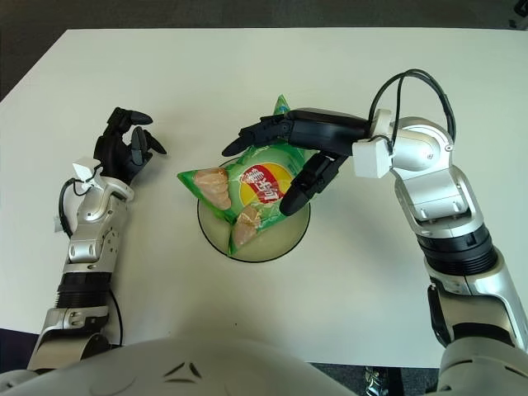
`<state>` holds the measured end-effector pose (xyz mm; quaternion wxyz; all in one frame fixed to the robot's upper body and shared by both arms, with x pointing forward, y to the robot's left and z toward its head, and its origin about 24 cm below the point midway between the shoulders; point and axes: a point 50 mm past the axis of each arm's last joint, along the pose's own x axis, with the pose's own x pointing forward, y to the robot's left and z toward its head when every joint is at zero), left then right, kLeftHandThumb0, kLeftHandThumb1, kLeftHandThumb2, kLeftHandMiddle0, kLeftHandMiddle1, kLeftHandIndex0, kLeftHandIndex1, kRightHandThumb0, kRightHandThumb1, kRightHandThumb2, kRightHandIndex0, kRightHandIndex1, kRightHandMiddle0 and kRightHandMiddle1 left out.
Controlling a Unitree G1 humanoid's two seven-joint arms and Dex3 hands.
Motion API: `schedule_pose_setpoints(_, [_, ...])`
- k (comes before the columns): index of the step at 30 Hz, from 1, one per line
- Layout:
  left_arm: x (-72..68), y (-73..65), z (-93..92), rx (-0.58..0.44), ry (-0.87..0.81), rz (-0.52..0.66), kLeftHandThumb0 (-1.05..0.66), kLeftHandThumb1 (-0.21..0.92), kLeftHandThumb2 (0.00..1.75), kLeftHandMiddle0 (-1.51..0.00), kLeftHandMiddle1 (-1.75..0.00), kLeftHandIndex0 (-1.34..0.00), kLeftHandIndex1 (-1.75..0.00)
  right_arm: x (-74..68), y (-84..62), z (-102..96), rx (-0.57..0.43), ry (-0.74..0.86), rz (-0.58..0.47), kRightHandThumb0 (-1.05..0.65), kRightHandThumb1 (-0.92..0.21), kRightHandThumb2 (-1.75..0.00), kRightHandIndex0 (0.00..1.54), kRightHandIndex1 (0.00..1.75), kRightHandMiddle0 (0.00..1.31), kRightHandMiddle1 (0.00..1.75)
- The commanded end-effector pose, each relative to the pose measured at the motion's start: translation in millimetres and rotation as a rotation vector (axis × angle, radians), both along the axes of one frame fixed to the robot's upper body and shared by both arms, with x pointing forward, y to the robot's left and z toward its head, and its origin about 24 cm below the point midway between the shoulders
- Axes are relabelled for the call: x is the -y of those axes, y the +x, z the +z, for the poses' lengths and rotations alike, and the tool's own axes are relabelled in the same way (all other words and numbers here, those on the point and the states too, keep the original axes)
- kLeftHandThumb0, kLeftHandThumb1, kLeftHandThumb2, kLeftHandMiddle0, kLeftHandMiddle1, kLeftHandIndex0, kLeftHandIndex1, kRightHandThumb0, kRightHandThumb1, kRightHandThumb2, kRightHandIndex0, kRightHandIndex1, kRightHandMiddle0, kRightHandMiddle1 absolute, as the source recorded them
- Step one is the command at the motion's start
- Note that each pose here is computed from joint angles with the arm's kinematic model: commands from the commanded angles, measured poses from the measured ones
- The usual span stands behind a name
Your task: Put the snack into the plate.
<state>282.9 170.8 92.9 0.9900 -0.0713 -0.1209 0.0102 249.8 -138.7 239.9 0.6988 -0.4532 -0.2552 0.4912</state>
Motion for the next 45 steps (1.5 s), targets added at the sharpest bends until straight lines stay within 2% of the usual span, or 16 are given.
schedule_pose_setpoints(1, [6.5, -16.6, -42.7, -0.162, -0.067, 0.006, -0.37, 0.8, 0.68, -0.73, -1.75, -0.28, -1.75, 1.1, -3.1, 1.9, 0.005, 0.006, 0.014, -0.35, -0.92, -0.09, 0.07, 0.01, 0.32, 0.01])
schedule_pose_setpoints(21, [7.5, -17.9, -42.0, -0.161, -0.081, 0.0, -0.36, 0.81, 0.66, -0.72, -1.75, -0.27, -1.75, 8.2, 2.6, -1.7, 0.029, 0.034, 0.006, -0.36, -0.92, -0.18, 0.06, 0.0, 0.29, 0.0])
schedule_pose_setpoints(25, [7.1, -17.7, -42.5, -0.164, -0.086, -0.002, -0.36, 0.81, 0.66, -0.72, -1.75, -0.27, -1.75, 19.4, 15.6, 13.3, 0.022, 0.057, 0.005, -0.39, -0.92, -0.2, 0.06, 0.0, 0.28, 0.0])
schedule_pose_setpoints(28, [6.8, -17.6, -42.7, -0.166, -0.087, -0.003, -0.36, 0.81, 0.66, -0.72, -1.75, -0.27, -1.75, 24.4, 19.2, 22.6, 0.024, 0.077, 0.016, -0.43, -0.92, -0.22, 0.07, 0.0, 0.28, 0.0])
schedule_pose_setpoints(33, [6.5, -17.6, -42.9, -0.167, -0.086, -0.003, -0.36, 0.82, 0.66, -0.73, -1.75, -0.27, -1.75, 32.1, 13.5, 39.6, 0.047, 0.096, 0.016, -0.48, -0.92, -0.25, 0.08, 0.01, 0.3, 0.01])
schedule_pose_setpoints(37, [6.2, -17.2, -42.8, -0.166, -0.081, 0.0, -0.36, 0.82, 0.66, -0.74, -1.75, -0.27, -1.75, 34.7, 8.8, 44.2, 0.057, 0.12, -0.041, -0.49, -0.92, -0.25, 0.1, 0.01, 0.32, 0.02])
schedule_pose_setpoints(43, [5.4, -16.7, -43.2, -0.164, -0.074, 0.004, -0.36, 0.81, 0.66, -0.75, -1.75, -0.27, -1.75, 40.6, 11.2, 50.1, 0.05, 0.159, -0.063, -0.49, -0.92, -0.26, 0.12, 0.02, 0.34, 0.03])
schedule_pose_setpoints(45, [5.1, -16.4, -43.3, -0.164, -0.072, 0.006, -0.36, 0.81, 0.66, -0.75, -1.75, -0.27, -1.75, 41.0, 12.6, 51.3, 0.074, 0.183, -0.063, -0.49, -0.92, -0.26, 0.14, 0.03, 0.34, 0.03])
